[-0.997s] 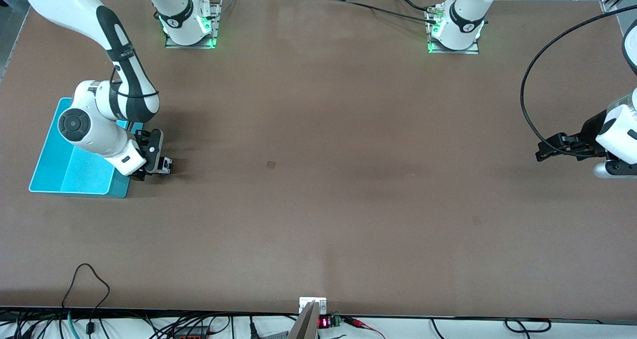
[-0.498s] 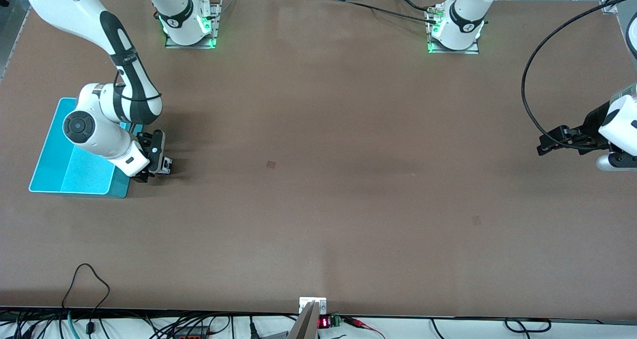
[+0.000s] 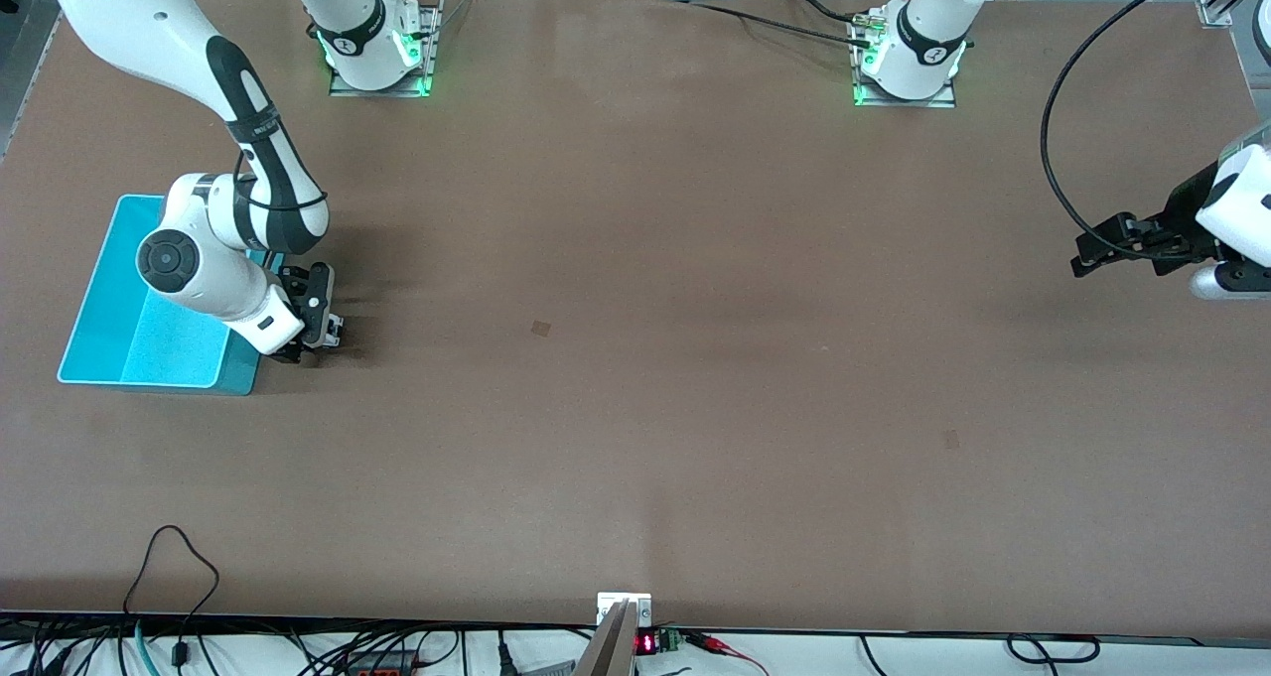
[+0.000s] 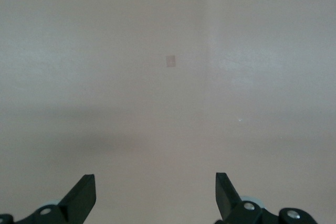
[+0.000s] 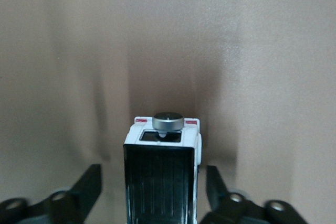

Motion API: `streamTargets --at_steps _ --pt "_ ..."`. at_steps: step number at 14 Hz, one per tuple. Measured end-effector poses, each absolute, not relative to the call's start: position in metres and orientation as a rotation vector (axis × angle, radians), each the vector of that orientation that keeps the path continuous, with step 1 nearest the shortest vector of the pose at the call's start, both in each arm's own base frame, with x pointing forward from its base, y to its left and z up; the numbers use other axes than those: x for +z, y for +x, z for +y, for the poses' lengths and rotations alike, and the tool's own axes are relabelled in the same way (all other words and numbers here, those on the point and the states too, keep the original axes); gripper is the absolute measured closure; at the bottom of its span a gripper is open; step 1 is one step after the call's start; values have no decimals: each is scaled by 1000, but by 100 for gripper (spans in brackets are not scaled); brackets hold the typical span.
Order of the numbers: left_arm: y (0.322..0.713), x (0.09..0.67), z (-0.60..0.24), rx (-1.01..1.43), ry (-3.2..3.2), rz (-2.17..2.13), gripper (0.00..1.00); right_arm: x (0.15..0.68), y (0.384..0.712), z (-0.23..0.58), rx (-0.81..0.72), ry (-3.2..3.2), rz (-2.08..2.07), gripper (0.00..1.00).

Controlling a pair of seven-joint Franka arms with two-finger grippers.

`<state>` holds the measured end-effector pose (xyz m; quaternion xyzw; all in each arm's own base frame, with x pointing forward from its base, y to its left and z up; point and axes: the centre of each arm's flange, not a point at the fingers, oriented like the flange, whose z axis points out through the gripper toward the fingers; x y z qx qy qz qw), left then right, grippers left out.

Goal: Wind and store white jeep toy
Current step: 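Lift the jeep with the right gripper and carry it over the bin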

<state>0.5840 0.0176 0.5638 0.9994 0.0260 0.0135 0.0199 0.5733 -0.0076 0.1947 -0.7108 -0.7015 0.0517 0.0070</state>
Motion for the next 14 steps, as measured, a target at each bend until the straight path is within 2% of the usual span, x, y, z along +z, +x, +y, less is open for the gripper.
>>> streamTargets --at_steps 1,3,9,14 --pt "583 566 17 44 3100 92 0 195 574 -7 158 -2223 -2198 33" --pt "580 569 17 36 3099 112 0 197 576 -7 152 -2222 -2204 49" --pt "571 567 16 -69 3098 110 0 203 582 26 107 -2182 -2256 49" --pt "569 565 21 -89 3097 142 0 266 600 70 -11 -2440 -2055 49"
